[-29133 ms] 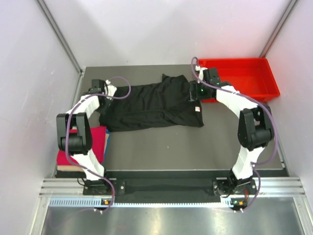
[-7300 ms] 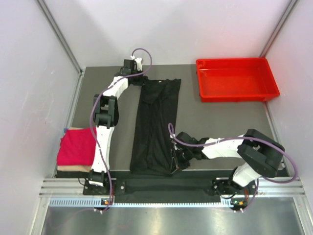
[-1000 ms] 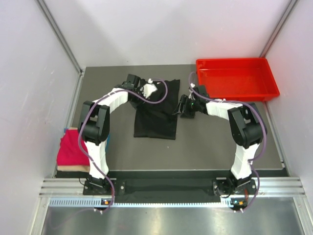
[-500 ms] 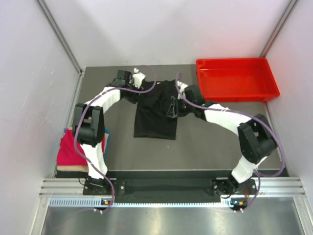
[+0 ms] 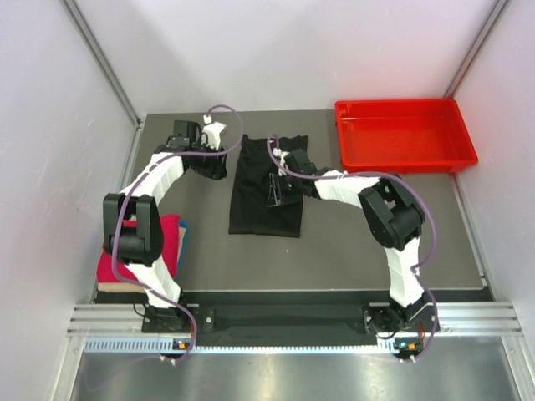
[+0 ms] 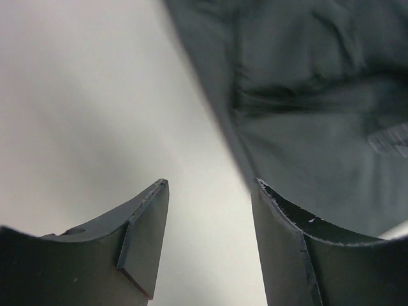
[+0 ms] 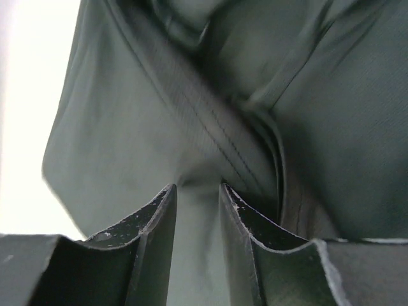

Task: Fold and stack the t-shirts
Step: Fold the tshirt

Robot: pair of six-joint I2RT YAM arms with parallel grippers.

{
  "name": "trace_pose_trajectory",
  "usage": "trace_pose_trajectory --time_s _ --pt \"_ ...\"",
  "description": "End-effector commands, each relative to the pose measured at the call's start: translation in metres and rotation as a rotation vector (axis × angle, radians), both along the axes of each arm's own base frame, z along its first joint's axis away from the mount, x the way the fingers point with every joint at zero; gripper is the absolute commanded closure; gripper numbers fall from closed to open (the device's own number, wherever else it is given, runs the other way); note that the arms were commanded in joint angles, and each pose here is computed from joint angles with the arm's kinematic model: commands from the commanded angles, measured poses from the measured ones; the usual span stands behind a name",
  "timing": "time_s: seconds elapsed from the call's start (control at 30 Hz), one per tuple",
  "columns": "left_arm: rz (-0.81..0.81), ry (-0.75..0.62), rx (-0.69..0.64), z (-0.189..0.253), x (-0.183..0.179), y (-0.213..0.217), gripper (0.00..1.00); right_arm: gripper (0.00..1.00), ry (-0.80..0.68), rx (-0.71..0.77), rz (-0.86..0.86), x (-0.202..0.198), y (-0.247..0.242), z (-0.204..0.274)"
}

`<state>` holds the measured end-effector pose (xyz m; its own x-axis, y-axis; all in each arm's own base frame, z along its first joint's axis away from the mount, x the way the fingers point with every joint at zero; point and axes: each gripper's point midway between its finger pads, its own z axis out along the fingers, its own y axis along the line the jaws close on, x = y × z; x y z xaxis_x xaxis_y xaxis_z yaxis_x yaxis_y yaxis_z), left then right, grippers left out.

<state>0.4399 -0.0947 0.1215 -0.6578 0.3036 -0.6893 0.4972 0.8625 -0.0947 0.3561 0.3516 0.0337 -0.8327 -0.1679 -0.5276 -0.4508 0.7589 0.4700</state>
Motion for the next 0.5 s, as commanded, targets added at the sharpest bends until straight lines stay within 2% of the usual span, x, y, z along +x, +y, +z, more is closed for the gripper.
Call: trace_pose_trajectory --time_s 0.0,0.17,0.23,0.33,0.47 --pt "-0.063 0.026 -0.09 0.011 -0.021 -0.018 0.4 0.66 -0.091 -0.114 -0.084 0.038 -0.014 0.003" --pt "-0.119 0.087 -0.115 0.01 -0.036 -0.025 0.4 0.65 -0.173 -0.159 -0.149 0.076 -0.019 0.012" --pt "-0.167 0.101 -0.134 0.009 -0.044 -0.031 0.42 0.65 -0.156 -0.206 -0.16 0.085 -0.023 -0.002" --pt "-0.241 0.121 -0.144 0.006 -0.061 -0.041 0.44 0.65 -0.18 -0.234 -0.189 0.107 -0.03 0.001" --pt "-0.364 0.107 -0.053 -0.007 -0.086 -0.054 0.45 0.64 -0.231 -0.244 -0.245 0.127 -0.043 0.027"
